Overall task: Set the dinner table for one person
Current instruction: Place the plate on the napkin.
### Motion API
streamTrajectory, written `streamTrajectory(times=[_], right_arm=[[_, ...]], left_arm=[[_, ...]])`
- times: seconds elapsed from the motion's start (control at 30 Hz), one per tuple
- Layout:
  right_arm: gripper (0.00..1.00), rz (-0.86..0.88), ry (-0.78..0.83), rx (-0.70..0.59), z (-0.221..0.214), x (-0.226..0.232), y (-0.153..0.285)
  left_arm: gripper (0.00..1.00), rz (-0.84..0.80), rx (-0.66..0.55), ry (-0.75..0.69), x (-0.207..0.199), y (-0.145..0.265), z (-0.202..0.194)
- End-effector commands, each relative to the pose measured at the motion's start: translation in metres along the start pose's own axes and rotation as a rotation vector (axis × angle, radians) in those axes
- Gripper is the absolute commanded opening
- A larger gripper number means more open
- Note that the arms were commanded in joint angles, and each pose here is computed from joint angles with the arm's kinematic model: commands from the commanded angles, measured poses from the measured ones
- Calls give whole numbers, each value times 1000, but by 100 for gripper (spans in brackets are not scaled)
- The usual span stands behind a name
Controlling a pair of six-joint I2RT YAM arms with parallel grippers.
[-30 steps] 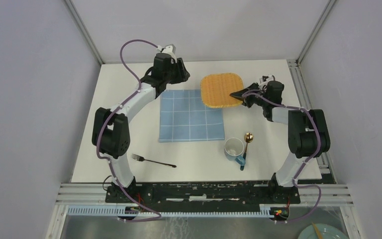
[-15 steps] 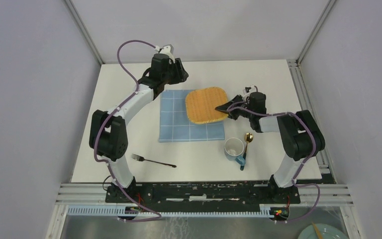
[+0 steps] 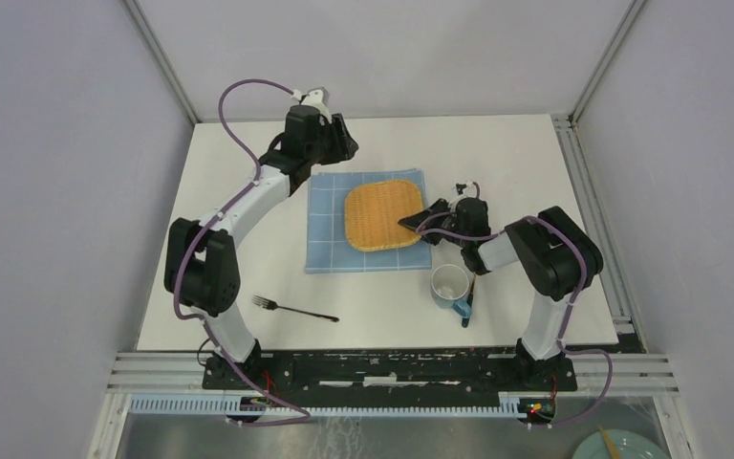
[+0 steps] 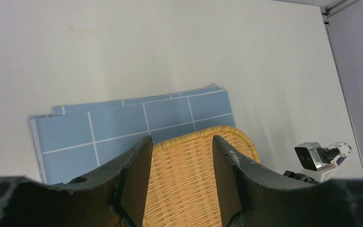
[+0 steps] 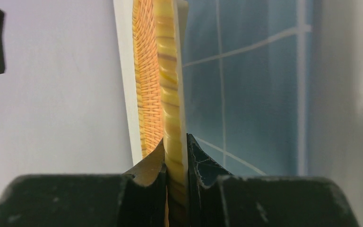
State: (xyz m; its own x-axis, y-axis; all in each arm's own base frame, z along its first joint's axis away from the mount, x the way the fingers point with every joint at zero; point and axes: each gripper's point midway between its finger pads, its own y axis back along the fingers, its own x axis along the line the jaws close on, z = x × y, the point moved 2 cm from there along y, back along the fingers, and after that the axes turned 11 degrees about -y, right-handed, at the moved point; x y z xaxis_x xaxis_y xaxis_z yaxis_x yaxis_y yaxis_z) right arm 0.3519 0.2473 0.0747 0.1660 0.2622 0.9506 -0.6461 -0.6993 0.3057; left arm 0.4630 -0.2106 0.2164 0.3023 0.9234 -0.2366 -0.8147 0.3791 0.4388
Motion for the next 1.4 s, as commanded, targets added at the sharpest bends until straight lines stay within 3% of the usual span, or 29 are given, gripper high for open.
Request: streamTrajectory(times=[0.0,1.0,1.37], right_arm=[[0,156,26,-71,3,30,-4],[0,180,38,-49,-7,36,-18],[0,199,107,-26,-8,58,-12]], left_arm=[[57,-6,-79,3,-4,18,26],[57,-24,-55,14,-6,13,19],[57,-27,-53,15,-6,13,19]])
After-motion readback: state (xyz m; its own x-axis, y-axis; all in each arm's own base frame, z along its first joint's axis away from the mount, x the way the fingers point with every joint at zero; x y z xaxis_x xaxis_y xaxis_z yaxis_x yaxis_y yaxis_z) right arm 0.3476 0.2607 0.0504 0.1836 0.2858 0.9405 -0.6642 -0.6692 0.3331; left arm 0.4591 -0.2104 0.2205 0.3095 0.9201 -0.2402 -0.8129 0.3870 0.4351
